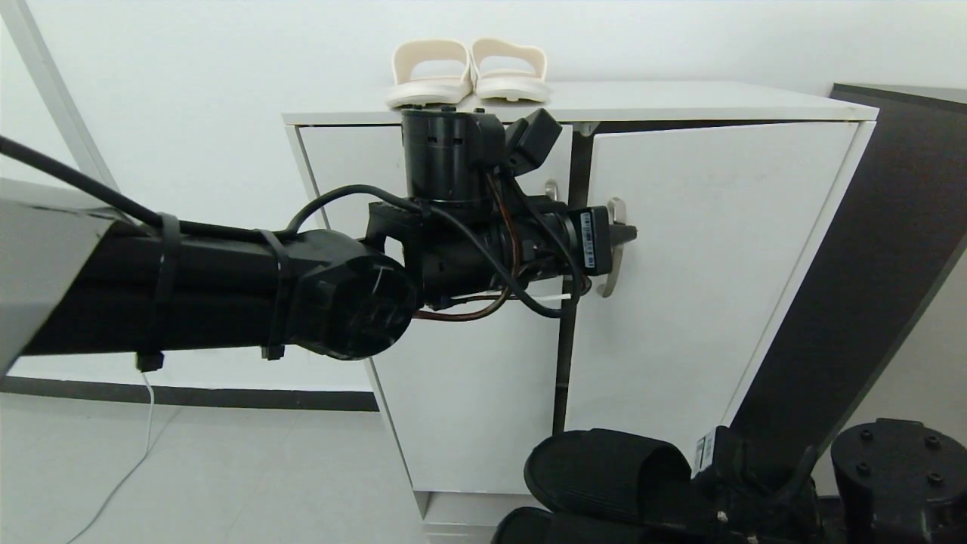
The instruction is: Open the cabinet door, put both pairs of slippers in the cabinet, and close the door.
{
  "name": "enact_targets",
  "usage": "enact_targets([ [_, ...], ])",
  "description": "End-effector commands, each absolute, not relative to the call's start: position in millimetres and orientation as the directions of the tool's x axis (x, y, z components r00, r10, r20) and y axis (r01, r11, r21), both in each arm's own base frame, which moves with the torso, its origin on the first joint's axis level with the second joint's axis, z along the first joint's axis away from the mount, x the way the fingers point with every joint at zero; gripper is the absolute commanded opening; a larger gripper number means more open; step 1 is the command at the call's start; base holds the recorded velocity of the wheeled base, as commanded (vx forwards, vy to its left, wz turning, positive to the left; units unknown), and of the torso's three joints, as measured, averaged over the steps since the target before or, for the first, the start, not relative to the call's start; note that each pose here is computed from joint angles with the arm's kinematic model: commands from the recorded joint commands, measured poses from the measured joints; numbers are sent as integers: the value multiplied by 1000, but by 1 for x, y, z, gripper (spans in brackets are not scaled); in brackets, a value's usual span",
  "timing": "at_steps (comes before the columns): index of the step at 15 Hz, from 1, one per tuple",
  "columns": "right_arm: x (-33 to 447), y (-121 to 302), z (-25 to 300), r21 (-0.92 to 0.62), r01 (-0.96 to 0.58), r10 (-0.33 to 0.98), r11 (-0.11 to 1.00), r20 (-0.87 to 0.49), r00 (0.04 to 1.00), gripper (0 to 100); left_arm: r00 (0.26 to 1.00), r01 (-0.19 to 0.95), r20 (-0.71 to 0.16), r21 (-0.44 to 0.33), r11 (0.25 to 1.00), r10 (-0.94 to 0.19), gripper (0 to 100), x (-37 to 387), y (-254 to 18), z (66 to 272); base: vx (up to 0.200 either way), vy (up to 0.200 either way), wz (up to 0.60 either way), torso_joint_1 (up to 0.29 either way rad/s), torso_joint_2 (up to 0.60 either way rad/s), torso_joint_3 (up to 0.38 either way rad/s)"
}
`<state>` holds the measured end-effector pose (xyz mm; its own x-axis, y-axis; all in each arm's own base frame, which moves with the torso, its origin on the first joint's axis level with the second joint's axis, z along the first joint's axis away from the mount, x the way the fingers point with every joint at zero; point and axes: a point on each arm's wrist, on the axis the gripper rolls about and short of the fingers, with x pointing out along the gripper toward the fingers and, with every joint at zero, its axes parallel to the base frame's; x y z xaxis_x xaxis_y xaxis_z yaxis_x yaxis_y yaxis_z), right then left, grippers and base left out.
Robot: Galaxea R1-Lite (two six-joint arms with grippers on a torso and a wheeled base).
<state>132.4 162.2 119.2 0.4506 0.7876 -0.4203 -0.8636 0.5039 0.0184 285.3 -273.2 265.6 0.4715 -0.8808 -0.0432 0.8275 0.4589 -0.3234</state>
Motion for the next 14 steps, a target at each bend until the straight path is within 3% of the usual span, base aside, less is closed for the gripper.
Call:
enact_targets([
  [1, 129, 159, 118, 10, -871, 792, 491, -421, 441, 0, 455, 839, -33, -319, 441, -890, 0, 269, -269, 274, 0, 0, 0, 0, 0, 0],
  [8, 123, 159, 116, 7, -882, 798, 471, -429, 423, 0, 451, 843, -26, -315, 435, -892, 0, 235, -239, 276, 0, 0, 0, 0, 0, 0],
  [14, 122, 159, 113, -2, -887, 794, 462, -444, 415, 0, 544, 788, -26, -328, 521, -839, 0, 275, -222, 261, 0, 0, 0, 0, 0, 0],
])
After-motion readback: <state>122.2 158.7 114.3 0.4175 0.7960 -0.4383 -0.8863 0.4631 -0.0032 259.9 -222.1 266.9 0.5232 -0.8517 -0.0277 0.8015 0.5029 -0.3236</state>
